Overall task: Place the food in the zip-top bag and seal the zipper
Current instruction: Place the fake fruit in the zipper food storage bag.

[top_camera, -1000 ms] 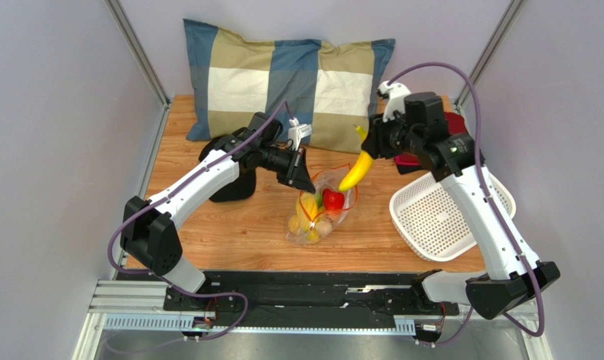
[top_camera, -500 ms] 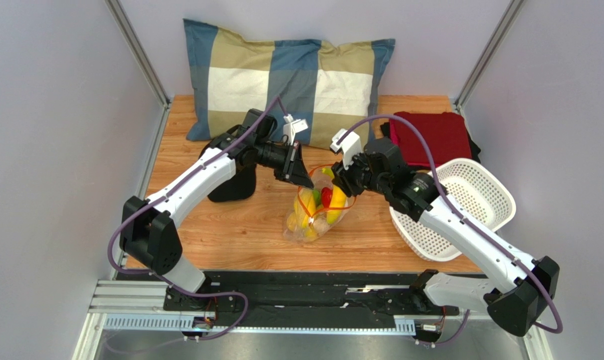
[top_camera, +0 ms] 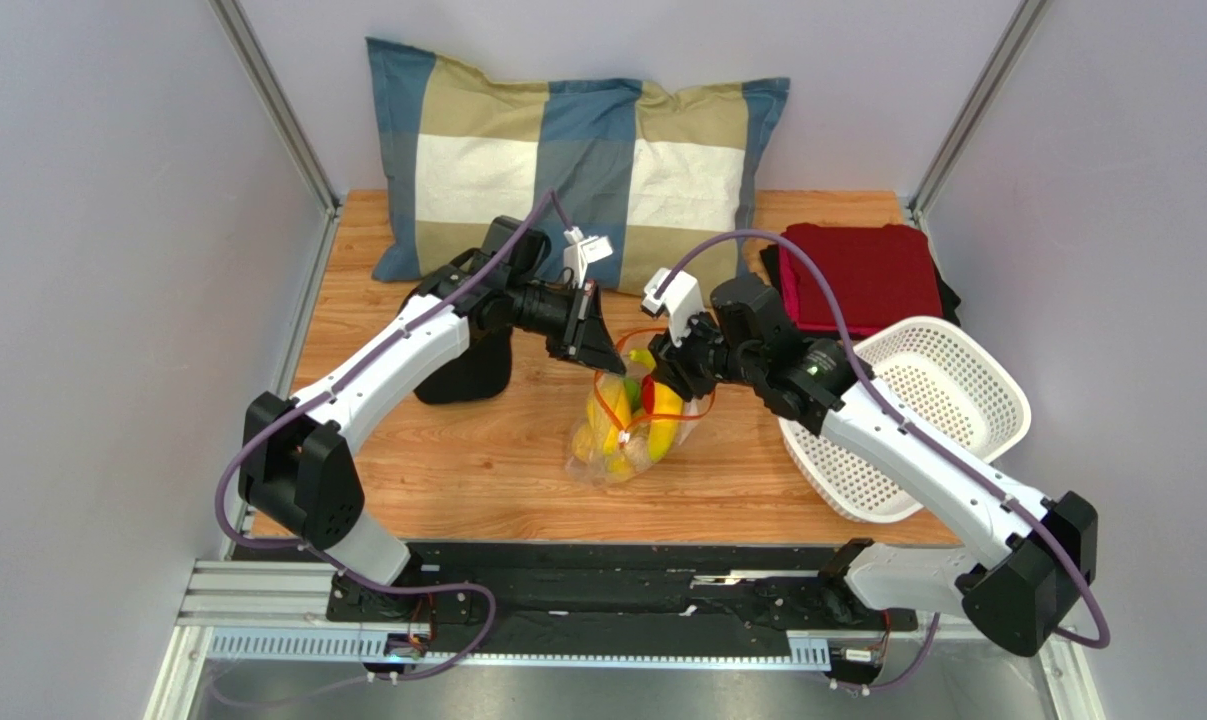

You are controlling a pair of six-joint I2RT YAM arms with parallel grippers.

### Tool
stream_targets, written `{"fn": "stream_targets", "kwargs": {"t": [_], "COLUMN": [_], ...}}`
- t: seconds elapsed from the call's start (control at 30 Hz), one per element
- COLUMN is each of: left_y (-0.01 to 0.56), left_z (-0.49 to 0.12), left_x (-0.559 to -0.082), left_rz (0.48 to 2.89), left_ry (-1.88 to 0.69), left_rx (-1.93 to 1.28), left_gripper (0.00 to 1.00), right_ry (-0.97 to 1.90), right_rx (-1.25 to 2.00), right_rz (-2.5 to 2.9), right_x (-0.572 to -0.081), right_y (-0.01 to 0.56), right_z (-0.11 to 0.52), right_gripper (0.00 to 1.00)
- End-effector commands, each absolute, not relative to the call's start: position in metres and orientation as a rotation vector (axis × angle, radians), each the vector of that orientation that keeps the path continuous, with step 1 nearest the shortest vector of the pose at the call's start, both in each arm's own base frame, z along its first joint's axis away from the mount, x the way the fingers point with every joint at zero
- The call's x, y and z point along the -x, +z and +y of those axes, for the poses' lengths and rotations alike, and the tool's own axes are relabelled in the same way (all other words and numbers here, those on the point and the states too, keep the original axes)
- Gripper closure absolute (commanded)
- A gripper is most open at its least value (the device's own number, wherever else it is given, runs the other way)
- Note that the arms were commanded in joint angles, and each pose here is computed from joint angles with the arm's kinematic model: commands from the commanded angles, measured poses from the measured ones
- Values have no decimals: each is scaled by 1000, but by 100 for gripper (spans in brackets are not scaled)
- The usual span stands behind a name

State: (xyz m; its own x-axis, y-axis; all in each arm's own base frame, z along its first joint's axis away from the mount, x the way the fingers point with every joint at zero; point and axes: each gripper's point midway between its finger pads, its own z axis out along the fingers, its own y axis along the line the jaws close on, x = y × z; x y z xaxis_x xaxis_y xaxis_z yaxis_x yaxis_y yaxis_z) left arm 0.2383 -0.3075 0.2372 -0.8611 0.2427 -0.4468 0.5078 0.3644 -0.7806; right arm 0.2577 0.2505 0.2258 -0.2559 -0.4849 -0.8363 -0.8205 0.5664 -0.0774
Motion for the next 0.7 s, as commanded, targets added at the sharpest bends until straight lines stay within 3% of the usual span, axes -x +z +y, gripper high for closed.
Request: {"fn": "stream_targets", "kwargs": {"t": [0.0, 0.07, 0.1, 0.17, 0.3, 0.43, 0.67], "left_y": [253, 254, 254, 255, 254, 252, 249], "left_z": [-307, -306, -306, -306, -304, -301, -300], "left_x": [-241, -242, -242, -242, -242, -242, -241], "left_rz": [2306, 2302, 2302, 2299, 2301, 2305, 2310], "left_ry": [-1535, -1541, -1545, -1553, -1547, -1529, -1522], "left_rx": [-679, -674, -669, -666, -668, -675, -684], "left_gripper": [100, 100, 100, 100, 100, 100, 100], "right_ry": [480, 469, 474, 501, 535, 505, 501], "right_rx": [1006, 949, 914, 920, 910, 860, 721], "right_rz": [1954, 1995, 2020, 2026, 2030, 2025, 2261], "right_x": [-262, -267, -268, -265, -260, -266, -267], "right_y": [234, 234, 233, 233, 244, 271, 257], "right_z": [254, 253, 253, 256, 257, 241, 183], "right_gripper": [98, 89, 72, 64, 29, 17, 19]}}
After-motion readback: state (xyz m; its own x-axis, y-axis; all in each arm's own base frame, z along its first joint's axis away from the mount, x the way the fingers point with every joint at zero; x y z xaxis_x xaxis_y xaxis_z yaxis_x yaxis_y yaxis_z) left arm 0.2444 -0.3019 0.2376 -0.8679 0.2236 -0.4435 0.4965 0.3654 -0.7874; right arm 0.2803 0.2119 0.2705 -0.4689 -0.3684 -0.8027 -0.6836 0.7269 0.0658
